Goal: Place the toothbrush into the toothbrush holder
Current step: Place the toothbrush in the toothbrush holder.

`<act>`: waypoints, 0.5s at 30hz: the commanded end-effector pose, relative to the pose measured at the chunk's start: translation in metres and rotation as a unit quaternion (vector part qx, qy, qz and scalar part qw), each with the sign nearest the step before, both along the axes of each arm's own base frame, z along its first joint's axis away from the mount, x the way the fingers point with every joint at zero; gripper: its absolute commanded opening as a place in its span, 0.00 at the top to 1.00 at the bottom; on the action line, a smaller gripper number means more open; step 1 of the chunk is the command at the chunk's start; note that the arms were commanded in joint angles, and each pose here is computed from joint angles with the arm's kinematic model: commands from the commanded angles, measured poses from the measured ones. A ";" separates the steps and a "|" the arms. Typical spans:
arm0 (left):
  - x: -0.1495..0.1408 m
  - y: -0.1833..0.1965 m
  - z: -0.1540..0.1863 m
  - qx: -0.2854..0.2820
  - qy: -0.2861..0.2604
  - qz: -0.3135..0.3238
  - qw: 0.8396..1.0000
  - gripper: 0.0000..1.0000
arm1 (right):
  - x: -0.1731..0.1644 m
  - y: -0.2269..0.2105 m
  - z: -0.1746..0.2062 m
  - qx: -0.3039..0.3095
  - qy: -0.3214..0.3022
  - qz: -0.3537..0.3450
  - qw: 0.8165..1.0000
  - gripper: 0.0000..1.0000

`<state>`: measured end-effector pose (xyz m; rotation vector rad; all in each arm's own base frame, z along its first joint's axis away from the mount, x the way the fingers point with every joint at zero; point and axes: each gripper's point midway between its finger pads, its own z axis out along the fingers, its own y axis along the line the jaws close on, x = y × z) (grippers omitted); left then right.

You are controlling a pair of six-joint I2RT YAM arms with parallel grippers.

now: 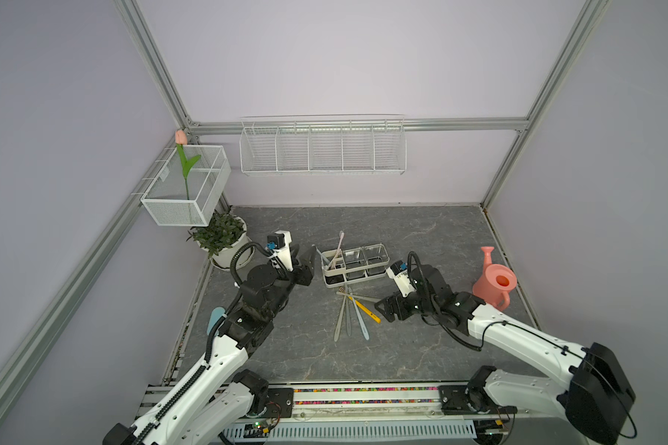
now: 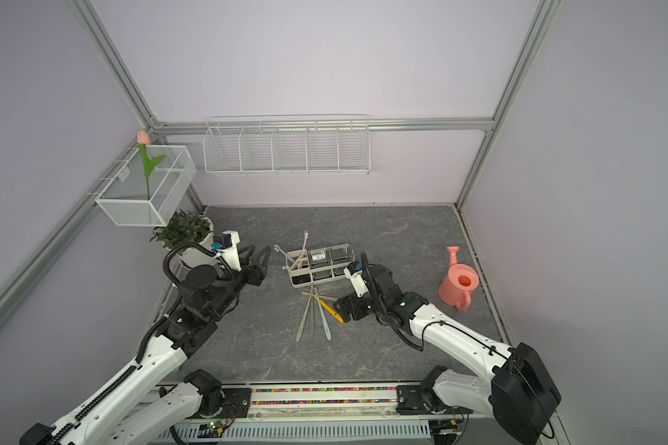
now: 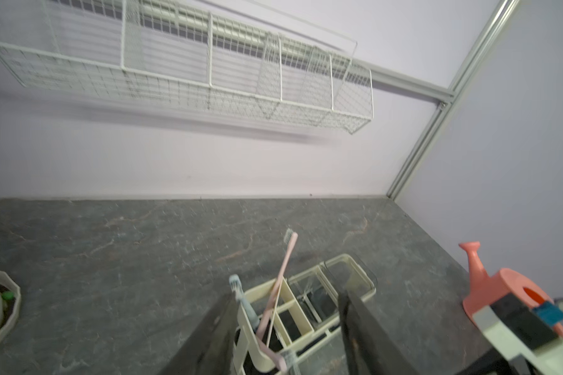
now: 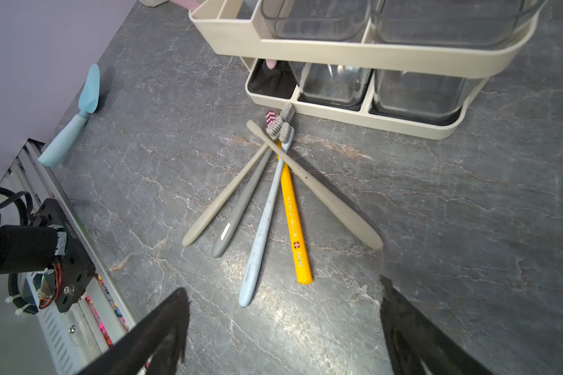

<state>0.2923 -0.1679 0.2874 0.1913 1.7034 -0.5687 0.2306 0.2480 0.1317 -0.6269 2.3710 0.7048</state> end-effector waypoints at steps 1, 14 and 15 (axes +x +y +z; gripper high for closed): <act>-0.009 -0.006 -0.009 -0.015 0.007 -0.026 1.000 0.45 | 0.005 0.004 0.001 -0.005 -0.017 0.000 1.000 0.07; -0.010 0.006 -0.063 0.017 0.038 0.001 0.999 0.45 | 0.000 0.026 -0.026 -0.042 -0.003 -0.012 0.999 0.04; -0.010 0.008 -0.064 0.018 0.038 0.007 0.999 0.45 | -0.001 0.029 -0.029 -0.037 0.001 -0.013 0.999 0.03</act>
